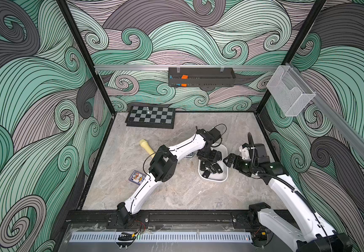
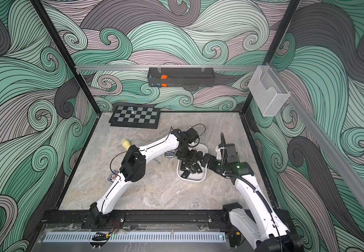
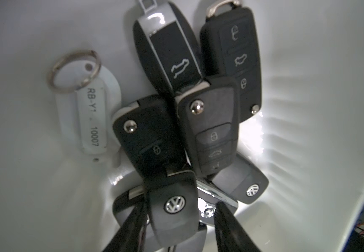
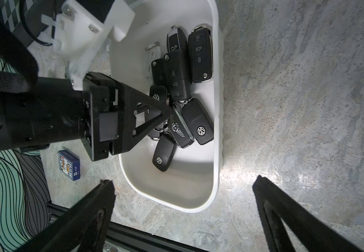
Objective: Place the car key into the storage box
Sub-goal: Place the car key in the storage box.
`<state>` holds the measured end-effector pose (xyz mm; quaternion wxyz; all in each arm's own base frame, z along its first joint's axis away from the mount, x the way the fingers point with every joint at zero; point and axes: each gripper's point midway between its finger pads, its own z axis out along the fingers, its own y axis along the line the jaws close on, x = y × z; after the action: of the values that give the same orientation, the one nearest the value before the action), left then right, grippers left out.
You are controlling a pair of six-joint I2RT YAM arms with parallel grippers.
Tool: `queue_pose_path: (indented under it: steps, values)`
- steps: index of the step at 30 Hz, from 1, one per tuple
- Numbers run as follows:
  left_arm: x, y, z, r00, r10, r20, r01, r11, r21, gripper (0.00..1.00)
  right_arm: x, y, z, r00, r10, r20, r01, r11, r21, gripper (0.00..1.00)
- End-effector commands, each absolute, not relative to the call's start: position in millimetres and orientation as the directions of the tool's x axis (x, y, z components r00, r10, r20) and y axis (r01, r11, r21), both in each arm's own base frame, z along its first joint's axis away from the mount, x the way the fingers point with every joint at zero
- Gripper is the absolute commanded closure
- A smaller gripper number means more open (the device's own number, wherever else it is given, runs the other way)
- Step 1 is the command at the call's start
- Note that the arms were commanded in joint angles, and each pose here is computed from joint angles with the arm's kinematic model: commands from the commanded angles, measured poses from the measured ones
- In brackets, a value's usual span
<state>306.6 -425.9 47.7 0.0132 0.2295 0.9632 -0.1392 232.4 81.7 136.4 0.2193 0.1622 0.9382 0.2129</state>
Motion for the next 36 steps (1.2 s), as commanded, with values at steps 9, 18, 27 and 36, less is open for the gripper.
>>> queue_pose_path:
  steps: [9,18,27,36]
  values:
    - [319.8,-415.7,109.9,-0.909,0.357,-0.213,0.412,0.845,-0.342,0.44,255.6,84.8,160.4,-0.851,0.355,-0.386,0.156,0.874,0.46,0.01]
    - [327.4,-377.8,149.5,-0.926,0.253,-0.28,0.358,0.824,-0.44,0.43,285.3,75.9,196.7,-0.816,0.322,-0.48,0.129,0.911,0.392,0.01]
    - [346.4,-276.3,147.5,-0.965,0.008,-0.262,0.139,0.864,-0.485,0.39,315.9,128.5,191.2,-0.873,0.205,-0.442,0.062,0.947,0.315,0.01]
    - [340.7,-179.1,127.0,-0.957,-0.191,-0.218,-0.075,0.891,-0.448,0.31,339.6,221.2,172.6,-0.918,0.046,-0.394,-0.086,0.947,0.311,0.01]
